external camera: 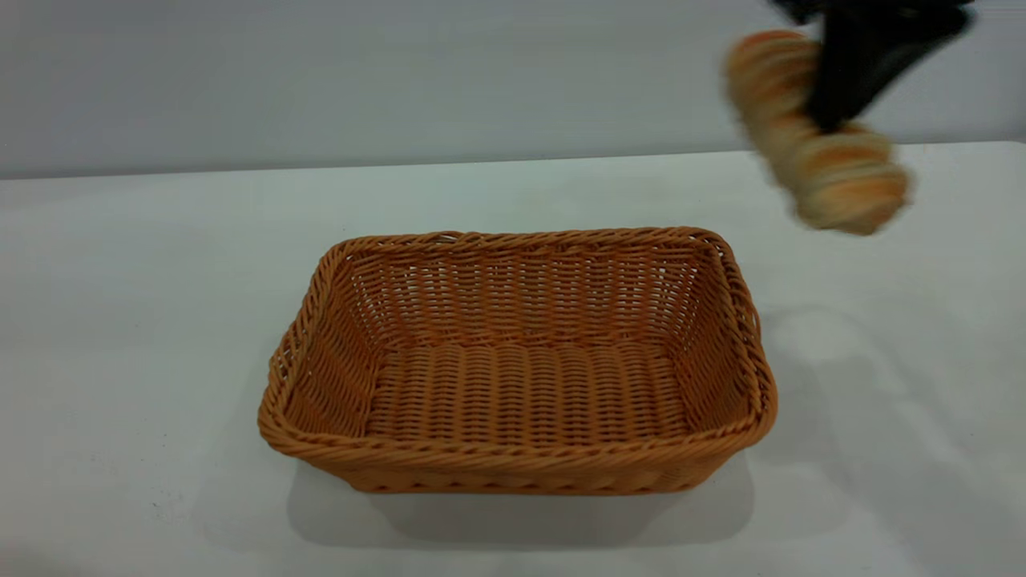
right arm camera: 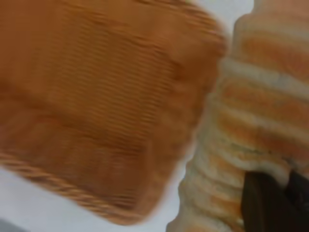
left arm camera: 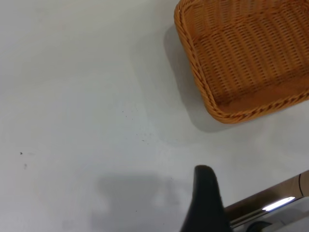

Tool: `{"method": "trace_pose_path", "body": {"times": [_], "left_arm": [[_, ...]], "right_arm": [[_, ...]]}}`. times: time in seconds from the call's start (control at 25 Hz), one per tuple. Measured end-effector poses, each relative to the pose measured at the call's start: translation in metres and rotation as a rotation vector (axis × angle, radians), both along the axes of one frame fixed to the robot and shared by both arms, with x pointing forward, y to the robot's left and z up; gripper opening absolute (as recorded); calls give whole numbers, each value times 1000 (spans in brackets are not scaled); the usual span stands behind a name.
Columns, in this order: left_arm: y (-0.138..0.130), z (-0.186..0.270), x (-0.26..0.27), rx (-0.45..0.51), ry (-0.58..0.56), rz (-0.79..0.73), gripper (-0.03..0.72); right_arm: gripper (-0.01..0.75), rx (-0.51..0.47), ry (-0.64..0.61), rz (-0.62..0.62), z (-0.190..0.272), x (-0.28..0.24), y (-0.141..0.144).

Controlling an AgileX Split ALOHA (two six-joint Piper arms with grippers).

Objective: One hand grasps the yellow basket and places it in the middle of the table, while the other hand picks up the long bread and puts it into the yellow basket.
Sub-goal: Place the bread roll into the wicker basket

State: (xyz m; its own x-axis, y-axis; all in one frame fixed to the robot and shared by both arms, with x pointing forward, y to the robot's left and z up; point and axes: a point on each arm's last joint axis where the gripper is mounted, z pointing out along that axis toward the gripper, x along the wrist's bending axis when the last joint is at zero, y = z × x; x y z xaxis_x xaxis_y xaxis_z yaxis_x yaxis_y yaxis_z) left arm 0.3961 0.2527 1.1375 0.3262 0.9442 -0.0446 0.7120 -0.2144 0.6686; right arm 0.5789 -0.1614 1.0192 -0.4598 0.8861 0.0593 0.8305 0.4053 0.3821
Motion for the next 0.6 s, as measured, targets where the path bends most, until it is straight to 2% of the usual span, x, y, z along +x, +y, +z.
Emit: {"method": "trace_pose_path", "body": {"times": [0.2,0.32,0.6], "left_arm": [[0,0,0,-1,4,-1,586],[0,0,-1,-1,8,-1,586],[0,-1,-1,-2,10,-1,586]], "right_arm": [[23,29,0,134,-27,-6,50],[23,19,3,183,-55,-3,69],[32,-14,-11,219,-115,11,83]]}}
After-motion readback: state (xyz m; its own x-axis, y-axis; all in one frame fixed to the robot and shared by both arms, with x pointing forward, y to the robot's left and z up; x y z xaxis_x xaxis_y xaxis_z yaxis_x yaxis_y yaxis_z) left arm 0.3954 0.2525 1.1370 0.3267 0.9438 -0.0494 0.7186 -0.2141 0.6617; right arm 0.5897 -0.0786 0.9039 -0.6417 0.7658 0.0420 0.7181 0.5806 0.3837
